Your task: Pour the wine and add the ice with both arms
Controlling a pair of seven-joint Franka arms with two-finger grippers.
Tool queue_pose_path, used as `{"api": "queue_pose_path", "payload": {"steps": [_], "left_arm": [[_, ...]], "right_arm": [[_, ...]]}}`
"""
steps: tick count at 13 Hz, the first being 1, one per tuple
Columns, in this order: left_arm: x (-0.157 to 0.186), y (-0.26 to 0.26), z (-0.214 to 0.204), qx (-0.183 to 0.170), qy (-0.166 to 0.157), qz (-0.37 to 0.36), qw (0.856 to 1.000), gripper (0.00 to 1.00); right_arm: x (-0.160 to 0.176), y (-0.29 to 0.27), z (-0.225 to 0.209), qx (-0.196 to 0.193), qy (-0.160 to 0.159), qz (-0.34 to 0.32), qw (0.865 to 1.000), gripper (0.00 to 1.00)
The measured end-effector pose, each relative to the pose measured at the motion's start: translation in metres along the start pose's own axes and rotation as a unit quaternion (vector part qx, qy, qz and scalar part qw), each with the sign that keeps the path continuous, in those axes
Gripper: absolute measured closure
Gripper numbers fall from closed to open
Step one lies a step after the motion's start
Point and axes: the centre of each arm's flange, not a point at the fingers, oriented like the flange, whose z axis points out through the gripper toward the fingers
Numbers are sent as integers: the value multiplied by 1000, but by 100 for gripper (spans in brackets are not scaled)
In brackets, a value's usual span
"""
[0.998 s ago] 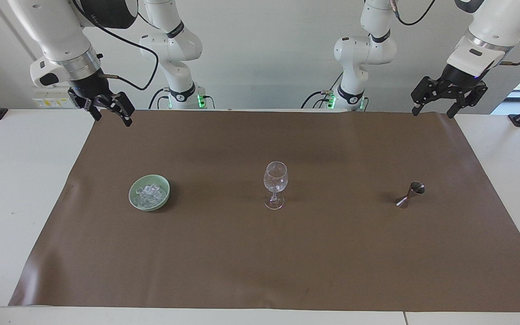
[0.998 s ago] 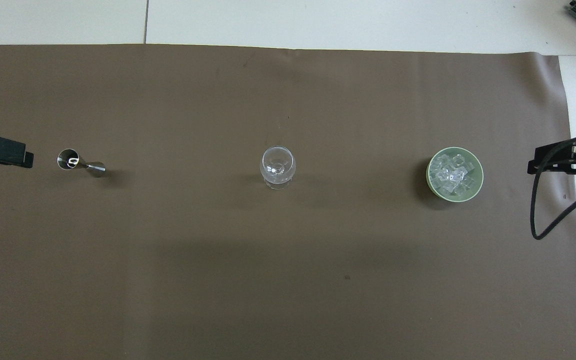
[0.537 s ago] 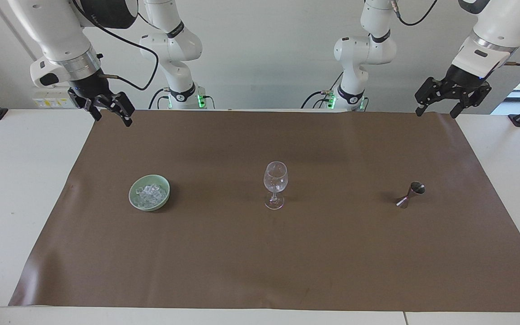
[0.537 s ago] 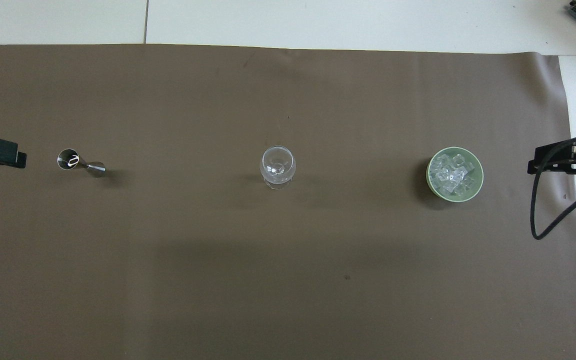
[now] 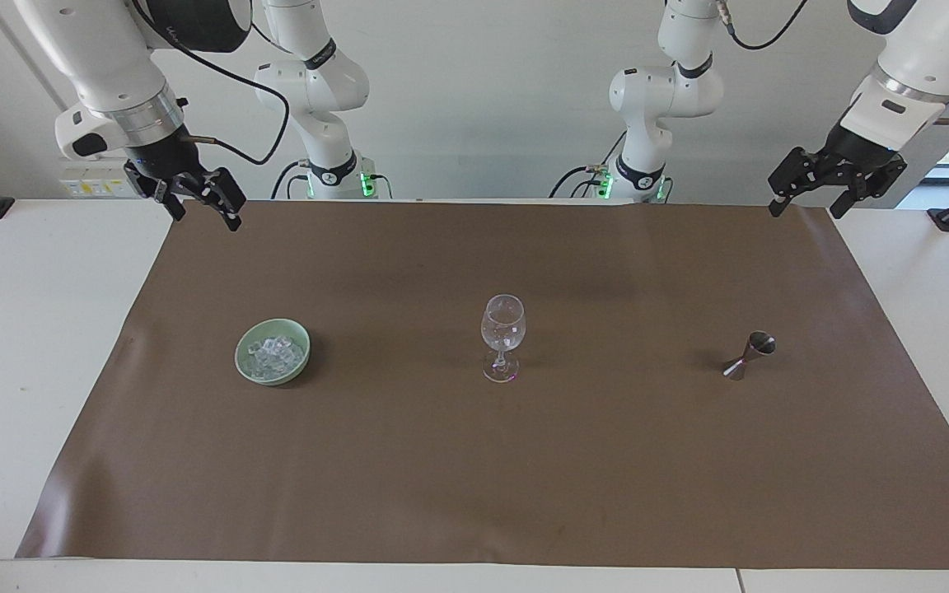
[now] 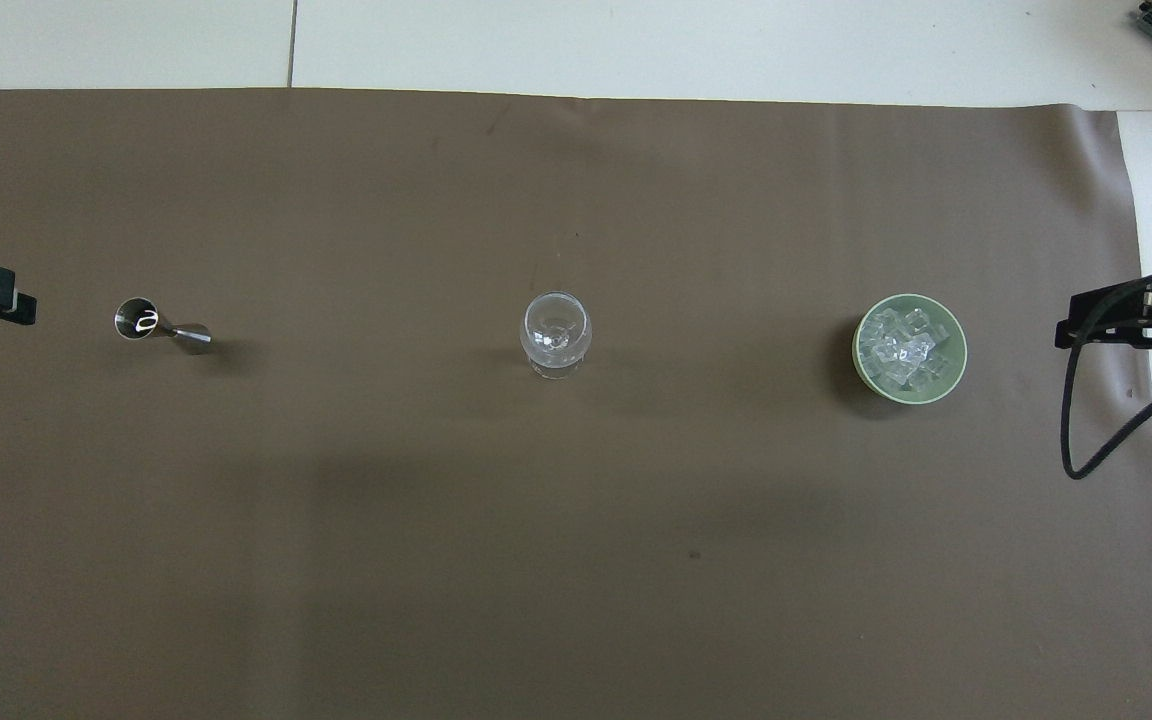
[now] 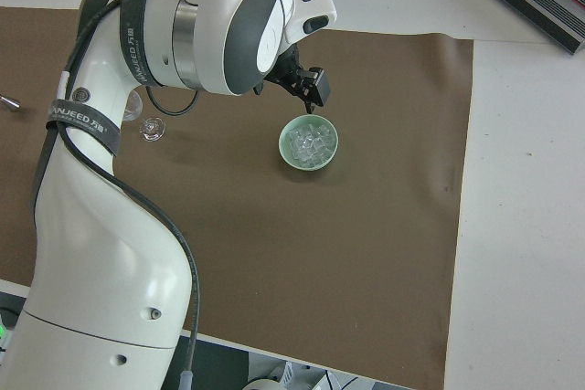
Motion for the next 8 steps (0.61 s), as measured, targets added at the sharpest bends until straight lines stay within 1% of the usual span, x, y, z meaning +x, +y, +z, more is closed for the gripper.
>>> {"api": "queue_pose_path", "payload": {"steps": [4, 6, 8], "left_arm": [[35, -37, 50, -25, -21, -38, 999, 0], [44, -57, 65, -54, -24, -76, 995, 0], [48, -77, 76, -80, -31, -126, 988, 0]], "right_arm": [[0, 0, 0, 0, 0, 0, 1000, 0], [0, 0, 0, 0, 0, 0, 1000, 0], [0, 0, 0, 0, 0, 0, 1000, 0]]}}
